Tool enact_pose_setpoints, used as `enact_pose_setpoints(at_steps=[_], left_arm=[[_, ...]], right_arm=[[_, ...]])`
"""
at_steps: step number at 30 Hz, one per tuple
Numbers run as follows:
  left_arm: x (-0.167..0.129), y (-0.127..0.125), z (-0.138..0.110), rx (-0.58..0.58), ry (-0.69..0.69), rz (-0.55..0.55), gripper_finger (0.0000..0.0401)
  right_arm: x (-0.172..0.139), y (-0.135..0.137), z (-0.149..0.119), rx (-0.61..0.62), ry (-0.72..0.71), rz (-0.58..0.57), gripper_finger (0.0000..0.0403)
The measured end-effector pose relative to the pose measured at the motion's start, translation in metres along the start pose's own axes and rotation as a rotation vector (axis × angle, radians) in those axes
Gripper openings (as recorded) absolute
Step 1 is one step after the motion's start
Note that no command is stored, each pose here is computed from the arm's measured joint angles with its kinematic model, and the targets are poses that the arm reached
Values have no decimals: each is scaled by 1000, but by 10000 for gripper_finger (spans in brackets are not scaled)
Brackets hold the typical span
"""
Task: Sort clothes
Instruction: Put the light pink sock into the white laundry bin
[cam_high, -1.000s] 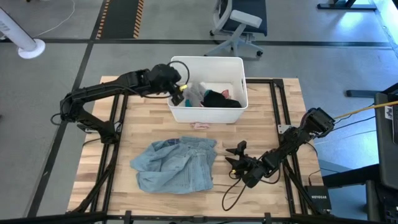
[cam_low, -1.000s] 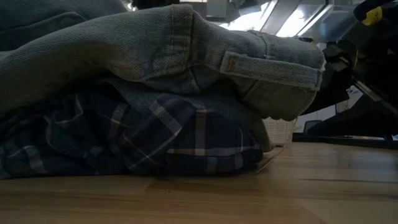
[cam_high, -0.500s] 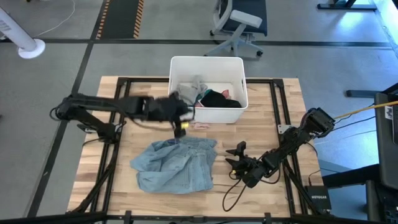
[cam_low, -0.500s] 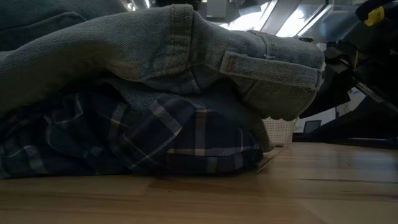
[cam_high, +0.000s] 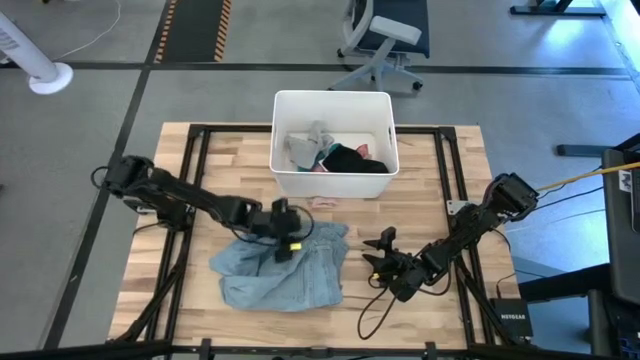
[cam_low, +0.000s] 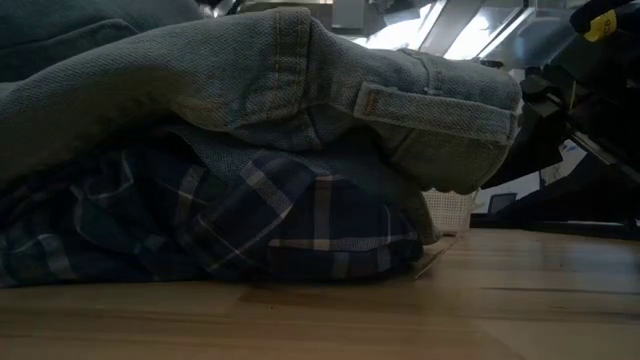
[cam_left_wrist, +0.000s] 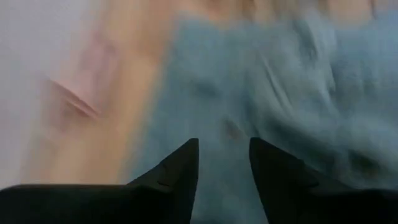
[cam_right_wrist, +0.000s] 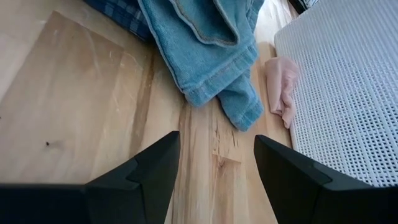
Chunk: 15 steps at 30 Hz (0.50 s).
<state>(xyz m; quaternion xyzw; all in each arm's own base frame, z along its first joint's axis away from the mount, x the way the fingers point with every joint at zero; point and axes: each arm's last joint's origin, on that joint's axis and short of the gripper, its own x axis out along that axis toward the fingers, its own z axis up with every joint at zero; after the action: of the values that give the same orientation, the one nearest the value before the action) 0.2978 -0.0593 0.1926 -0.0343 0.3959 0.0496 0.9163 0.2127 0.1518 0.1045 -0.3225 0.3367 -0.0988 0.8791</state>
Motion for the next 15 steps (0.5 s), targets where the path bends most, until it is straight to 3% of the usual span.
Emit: enact_pose_setpoints(at_steps=[4, 8, 15], left_arm=[[11, -14, -38, -79, 71, -114, 130], [11, -26, -64, -157, 111, -148, 124], [3, -42, -84, -217, 174, -190, 117]], right_arm=[[0, 0, 0, 1, -1, 1, 225], [0, 0, 0, 0, 0, 1, 225], [0, 0, 0, 1, -1, -7, 225]])
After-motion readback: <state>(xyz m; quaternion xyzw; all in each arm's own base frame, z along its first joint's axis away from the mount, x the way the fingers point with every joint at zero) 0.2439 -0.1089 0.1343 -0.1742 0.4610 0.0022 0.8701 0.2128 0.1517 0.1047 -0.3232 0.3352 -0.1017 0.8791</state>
